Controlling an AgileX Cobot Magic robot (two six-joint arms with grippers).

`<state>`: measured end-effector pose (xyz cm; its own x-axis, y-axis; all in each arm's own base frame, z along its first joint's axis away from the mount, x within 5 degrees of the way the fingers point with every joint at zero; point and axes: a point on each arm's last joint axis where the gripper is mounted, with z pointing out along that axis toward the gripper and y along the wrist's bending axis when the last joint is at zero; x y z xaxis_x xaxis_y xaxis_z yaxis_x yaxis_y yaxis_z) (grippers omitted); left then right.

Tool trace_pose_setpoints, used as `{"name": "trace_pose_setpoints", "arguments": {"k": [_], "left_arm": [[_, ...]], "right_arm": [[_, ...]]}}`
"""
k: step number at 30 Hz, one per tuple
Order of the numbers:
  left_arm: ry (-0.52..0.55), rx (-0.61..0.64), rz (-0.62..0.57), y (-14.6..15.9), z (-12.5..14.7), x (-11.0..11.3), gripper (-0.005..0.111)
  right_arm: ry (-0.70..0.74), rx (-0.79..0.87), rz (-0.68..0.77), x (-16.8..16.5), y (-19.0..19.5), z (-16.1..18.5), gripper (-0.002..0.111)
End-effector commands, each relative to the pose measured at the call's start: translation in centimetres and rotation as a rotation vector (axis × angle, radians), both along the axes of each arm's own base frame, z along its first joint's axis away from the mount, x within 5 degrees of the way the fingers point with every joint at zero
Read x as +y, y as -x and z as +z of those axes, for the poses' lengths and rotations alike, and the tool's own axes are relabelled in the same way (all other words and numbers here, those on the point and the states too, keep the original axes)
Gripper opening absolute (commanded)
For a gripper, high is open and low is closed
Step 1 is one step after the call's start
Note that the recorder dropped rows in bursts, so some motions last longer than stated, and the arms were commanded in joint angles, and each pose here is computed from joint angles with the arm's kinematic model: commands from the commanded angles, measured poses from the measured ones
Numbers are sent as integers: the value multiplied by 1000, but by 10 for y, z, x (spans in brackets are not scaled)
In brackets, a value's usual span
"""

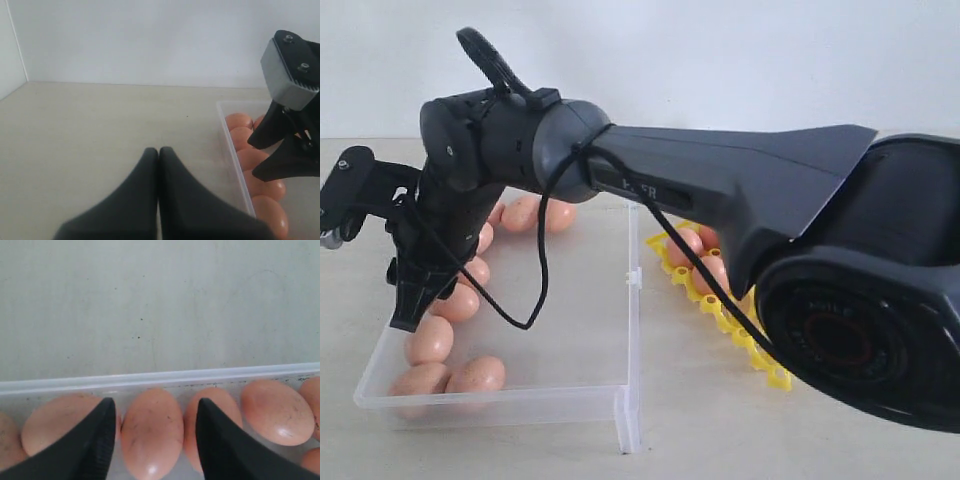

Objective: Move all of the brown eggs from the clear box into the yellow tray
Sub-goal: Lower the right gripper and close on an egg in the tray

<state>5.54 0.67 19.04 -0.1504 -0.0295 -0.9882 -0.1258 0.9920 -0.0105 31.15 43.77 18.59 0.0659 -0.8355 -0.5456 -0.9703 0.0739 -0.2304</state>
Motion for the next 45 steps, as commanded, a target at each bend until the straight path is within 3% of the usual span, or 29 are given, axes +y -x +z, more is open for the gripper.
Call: {"name": "trace_pose_setpoints", "arguments": {"k": [1, 6, 36, 40, 45], "left_arm": [[4, -9, -4, 0, 2, 0, -4], [4, -9, -4, 0, 2, 0, -4], [4, -9, -4, 0, 2, 0, -4], [4, -9, -4, 0, 2, 0, -4], [4, -9, -4, 0, 2, 0, -4]], "right_arm": [[-18, -9, -62, -4, -14, -9, 49], [-16, 68, -157, -12, -25, -23, 49], [16, 171, -150, -14, -26, -54, 49], [21, 164, -145, -14, -26, -54, 64], [12, 156, -148, -14, -27, -54, 64]]}}
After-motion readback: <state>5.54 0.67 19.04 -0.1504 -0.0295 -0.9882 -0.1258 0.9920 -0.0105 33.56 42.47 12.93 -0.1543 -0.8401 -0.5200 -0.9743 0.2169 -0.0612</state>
